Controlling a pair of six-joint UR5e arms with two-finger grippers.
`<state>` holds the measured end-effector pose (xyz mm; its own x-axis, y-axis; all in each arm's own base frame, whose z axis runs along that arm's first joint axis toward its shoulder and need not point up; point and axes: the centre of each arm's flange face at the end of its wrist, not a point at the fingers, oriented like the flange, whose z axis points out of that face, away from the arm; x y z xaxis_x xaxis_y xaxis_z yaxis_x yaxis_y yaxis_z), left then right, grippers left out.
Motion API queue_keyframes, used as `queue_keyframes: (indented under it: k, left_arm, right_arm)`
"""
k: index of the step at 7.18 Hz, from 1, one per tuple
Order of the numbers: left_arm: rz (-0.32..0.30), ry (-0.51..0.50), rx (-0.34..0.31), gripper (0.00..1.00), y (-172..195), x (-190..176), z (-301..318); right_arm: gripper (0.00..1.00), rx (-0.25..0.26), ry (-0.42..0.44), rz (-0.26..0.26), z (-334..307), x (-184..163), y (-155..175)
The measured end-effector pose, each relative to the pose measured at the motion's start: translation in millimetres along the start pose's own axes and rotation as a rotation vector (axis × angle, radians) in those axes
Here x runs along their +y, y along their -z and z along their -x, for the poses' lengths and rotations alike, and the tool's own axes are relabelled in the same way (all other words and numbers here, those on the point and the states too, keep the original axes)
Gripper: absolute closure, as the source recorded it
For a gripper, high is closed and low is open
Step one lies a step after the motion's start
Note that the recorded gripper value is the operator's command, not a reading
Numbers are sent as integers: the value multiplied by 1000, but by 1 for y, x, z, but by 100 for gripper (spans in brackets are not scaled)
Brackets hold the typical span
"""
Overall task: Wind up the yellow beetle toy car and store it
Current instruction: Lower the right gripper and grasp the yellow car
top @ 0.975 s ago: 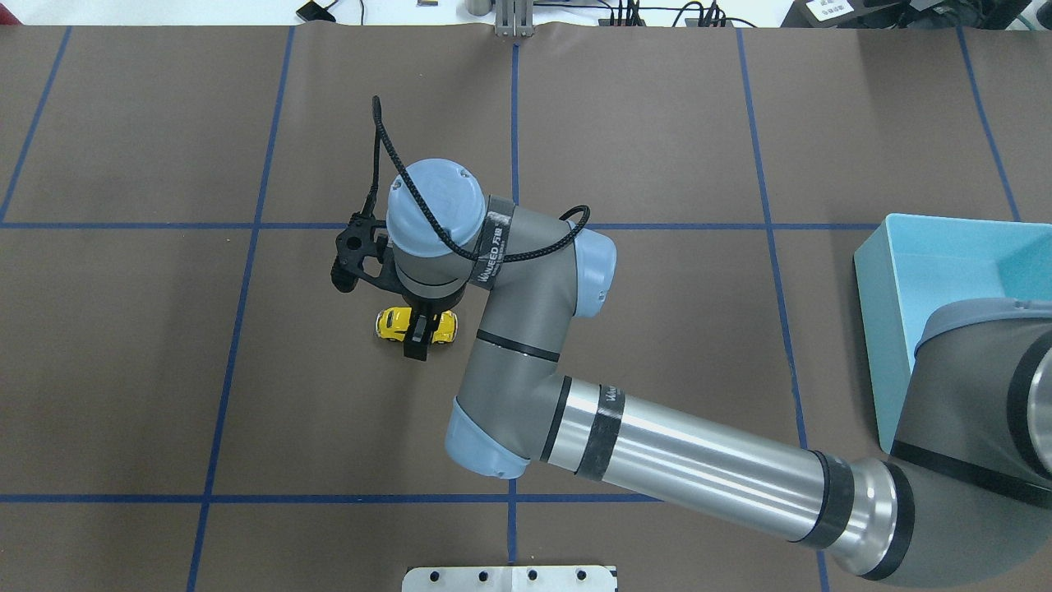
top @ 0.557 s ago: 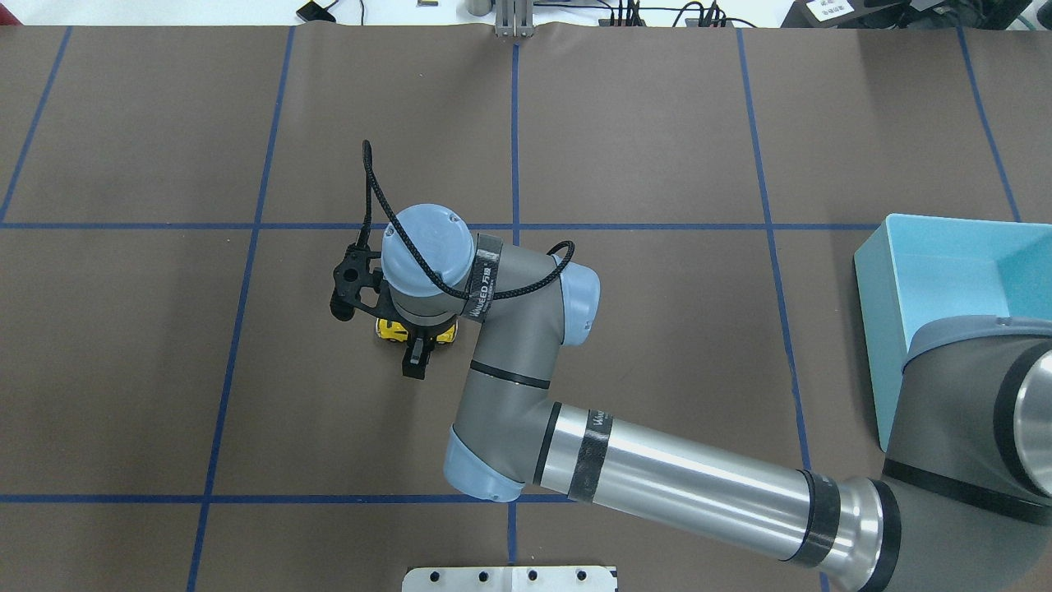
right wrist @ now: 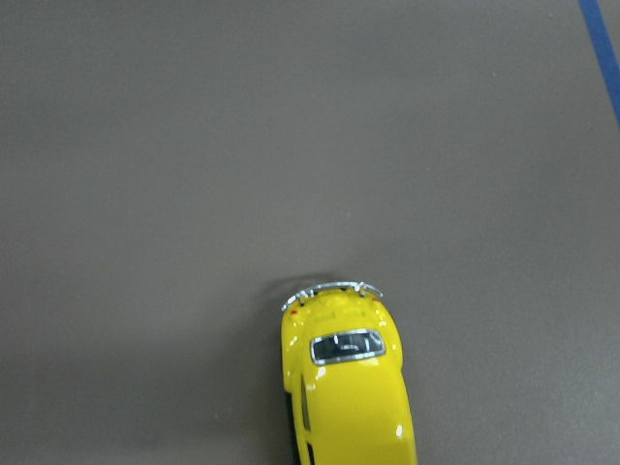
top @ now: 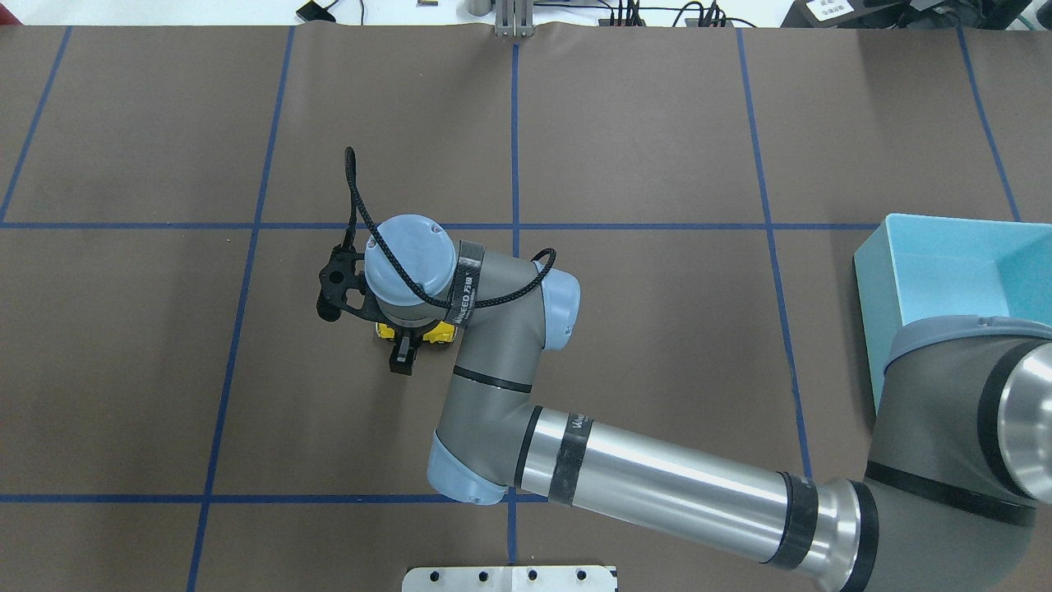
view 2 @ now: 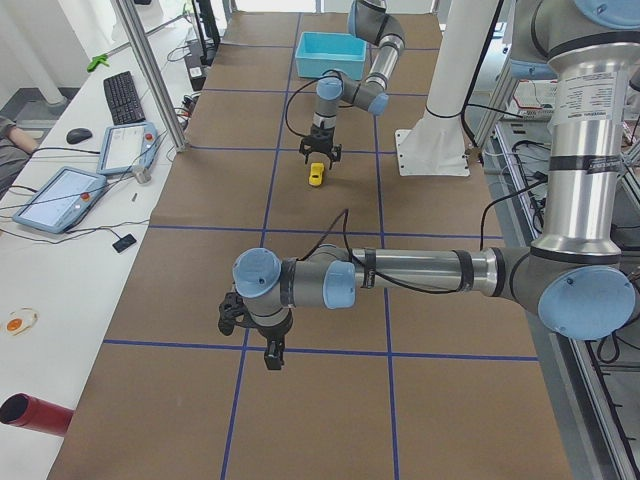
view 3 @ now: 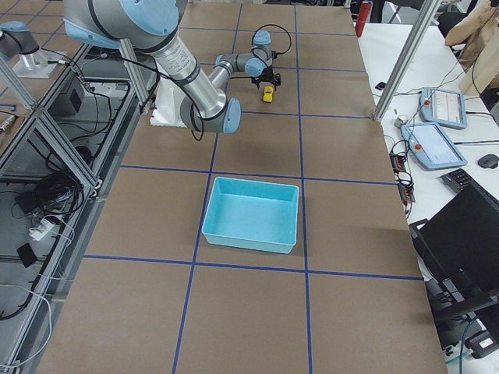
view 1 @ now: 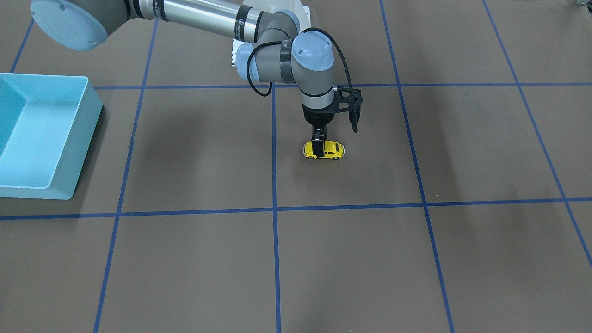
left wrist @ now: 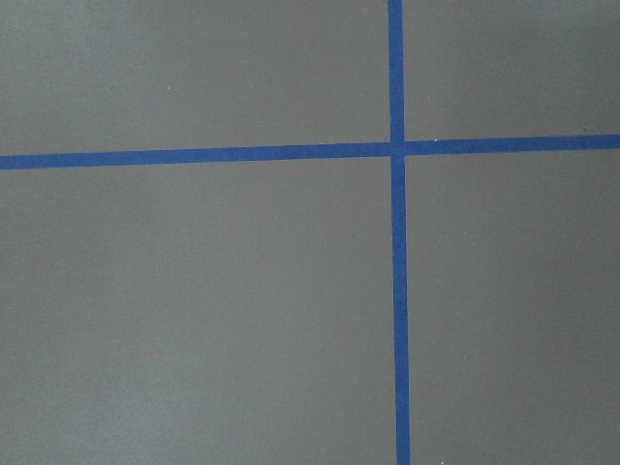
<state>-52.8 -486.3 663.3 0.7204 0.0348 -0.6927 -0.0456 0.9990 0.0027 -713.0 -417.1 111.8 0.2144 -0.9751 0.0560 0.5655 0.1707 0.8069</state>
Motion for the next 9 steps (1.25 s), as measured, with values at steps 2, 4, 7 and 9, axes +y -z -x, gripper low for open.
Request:
queue_keyframes:
  k: [2,4,7,9]
  left_arm:
    - [0,1,0,0,0,0,0]
    - [0,0,0,0,0,0,0]
    - [-3,-1,5,0,1,-1,-2]
    - [-4,-2,8,0,2,-1,-3]
  right_arm:
    - [10,7,8,4,8,-2,-11]
    - [87,11,12,-15,7,1,-26]
    - [100,11,10,-36,8,-9,-19]
    - [100,-2,7,-45,6,-12,-11]
